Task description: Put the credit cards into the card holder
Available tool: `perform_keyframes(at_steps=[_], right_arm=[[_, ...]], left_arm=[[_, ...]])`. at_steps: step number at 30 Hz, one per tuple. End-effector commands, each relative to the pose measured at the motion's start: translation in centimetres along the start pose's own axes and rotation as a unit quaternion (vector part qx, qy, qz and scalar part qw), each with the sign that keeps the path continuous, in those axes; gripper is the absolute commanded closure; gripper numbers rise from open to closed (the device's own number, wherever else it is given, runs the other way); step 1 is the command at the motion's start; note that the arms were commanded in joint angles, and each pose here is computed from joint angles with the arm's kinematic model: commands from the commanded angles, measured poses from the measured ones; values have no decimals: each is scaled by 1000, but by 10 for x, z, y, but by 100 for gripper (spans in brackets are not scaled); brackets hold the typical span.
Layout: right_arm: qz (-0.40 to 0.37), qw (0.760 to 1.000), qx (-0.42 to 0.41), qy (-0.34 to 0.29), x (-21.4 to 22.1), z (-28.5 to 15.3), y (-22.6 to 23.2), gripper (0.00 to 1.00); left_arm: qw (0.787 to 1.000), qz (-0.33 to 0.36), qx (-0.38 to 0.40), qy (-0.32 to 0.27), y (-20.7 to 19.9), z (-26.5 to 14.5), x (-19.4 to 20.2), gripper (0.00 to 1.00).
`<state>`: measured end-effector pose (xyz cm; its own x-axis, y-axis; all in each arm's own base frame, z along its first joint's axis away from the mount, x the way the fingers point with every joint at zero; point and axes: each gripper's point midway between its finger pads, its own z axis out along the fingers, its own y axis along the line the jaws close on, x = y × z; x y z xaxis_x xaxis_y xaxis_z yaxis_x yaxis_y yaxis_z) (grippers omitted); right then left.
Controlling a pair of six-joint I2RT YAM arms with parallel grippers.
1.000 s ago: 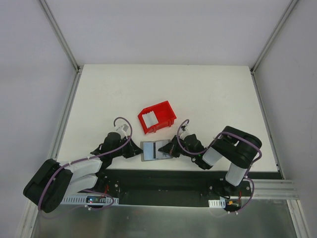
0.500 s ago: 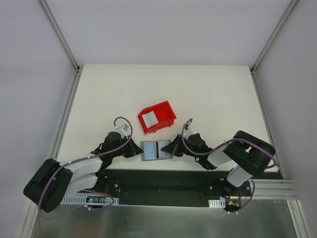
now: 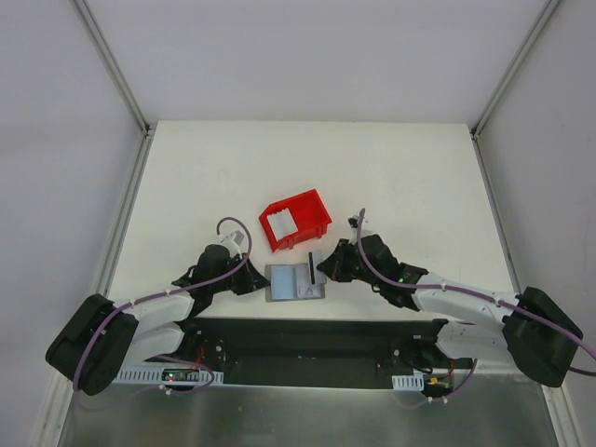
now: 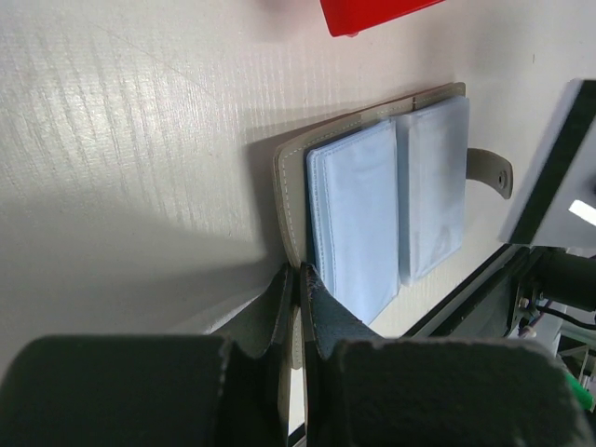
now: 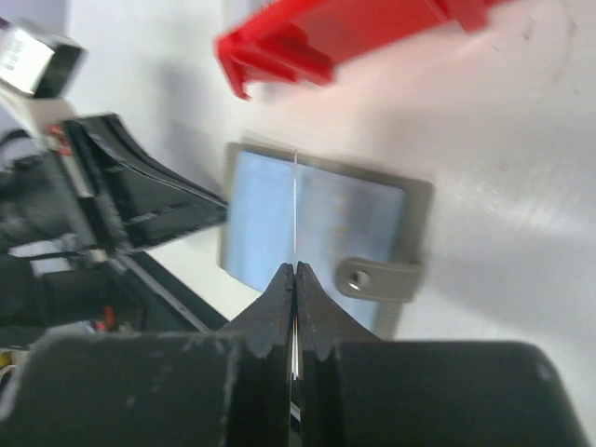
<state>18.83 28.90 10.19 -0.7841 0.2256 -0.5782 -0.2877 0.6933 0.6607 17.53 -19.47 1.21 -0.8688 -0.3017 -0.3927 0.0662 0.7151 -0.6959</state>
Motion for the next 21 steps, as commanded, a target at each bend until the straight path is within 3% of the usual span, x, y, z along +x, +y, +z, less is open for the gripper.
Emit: perform_keyframes(at_steps=[1,21], right_arm=[[-29,997,62,42,24,-2,-34,100],[49,997,-13,54,42,41,-7,100]], left_arm=[[998,16,-53,31,28,-2,20,100],[997,20,-55,44,29,1,22,100]])
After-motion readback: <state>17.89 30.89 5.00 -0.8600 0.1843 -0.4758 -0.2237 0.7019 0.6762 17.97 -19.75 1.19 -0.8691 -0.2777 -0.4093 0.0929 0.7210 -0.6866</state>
